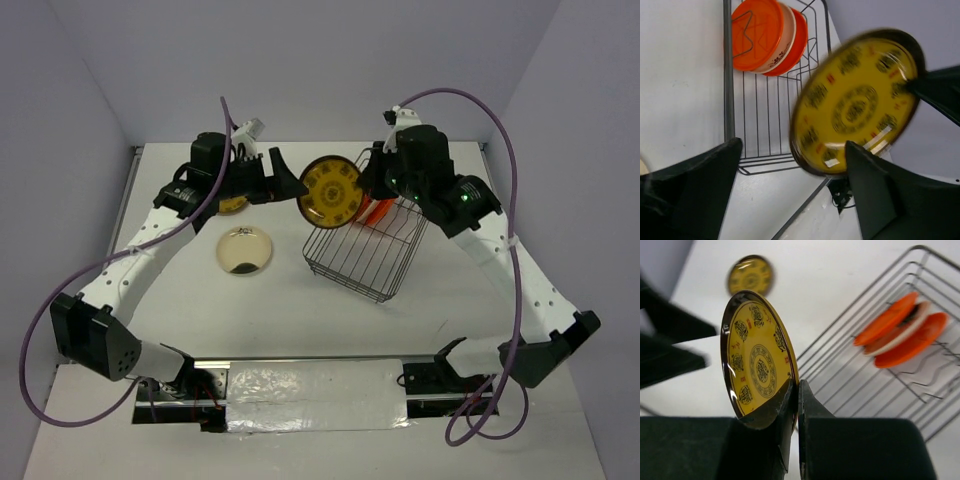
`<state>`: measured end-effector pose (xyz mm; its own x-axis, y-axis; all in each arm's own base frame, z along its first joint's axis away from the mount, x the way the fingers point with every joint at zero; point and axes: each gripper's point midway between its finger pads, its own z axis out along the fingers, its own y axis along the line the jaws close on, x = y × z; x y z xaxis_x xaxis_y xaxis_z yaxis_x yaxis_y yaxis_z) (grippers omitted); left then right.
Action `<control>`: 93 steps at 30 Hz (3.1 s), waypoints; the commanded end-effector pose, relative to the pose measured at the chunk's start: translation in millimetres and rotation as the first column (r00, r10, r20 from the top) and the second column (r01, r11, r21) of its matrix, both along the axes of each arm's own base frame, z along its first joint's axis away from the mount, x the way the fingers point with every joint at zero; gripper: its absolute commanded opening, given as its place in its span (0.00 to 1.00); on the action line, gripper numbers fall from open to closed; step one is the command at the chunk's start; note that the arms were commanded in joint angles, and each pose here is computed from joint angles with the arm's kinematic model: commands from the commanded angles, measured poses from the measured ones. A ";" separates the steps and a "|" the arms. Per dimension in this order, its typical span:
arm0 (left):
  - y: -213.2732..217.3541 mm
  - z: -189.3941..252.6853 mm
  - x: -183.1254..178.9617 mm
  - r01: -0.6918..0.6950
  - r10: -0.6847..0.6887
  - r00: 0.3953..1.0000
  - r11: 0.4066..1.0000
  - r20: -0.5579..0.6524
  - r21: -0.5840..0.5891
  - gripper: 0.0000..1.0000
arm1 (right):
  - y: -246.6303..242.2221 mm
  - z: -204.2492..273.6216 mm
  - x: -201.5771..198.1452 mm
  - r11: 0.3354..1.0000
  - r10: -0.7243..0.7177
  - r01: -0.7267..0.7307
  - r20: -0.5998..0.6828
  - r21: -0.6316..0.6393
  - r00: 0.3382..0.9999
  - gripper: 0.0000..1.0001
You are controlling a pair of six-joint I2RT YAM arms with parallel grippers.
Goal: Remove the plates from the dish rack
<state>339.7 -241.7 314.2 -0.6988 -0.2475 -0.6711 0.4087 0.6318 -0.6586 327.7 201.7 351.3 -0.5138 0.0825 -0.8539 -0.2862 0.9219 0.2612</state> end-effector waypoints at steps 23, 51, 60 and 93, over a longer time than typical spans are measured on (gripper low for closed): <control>269.8 -129.6 87.3 -0.823 0.847 0.464 0.520 -0.260 0.228 0.00 | -58.1 -56.6 23.3 0.960 -0.260 0.269 -0.116 0.074 0.959 1.00; 241.6 -87.5 79.3 -0.704 0.763 0.620 0.644 -0.183 0.300 0.99 | -116.1 -145.2 69.1 0.817 -0.559 0.504 -0.170 -0.281 0.812 0.73; 195.8 -61.2 -42.8 -0.535 0.537 0.839 0.782 0.090 0.319 0.99 | -108.5 -144.5 95.4 0.831 -0.549 0.513 -0.172 -0.214 0.818 0.54; 195.1 -108.9 -59.8 -0.464 0.489 0.871 0.782 0.053 0.417 0.99 | -89.3 -187.0 145.2 0.790 -0.607 0.528 -0.268 -0.311 0.748 0.26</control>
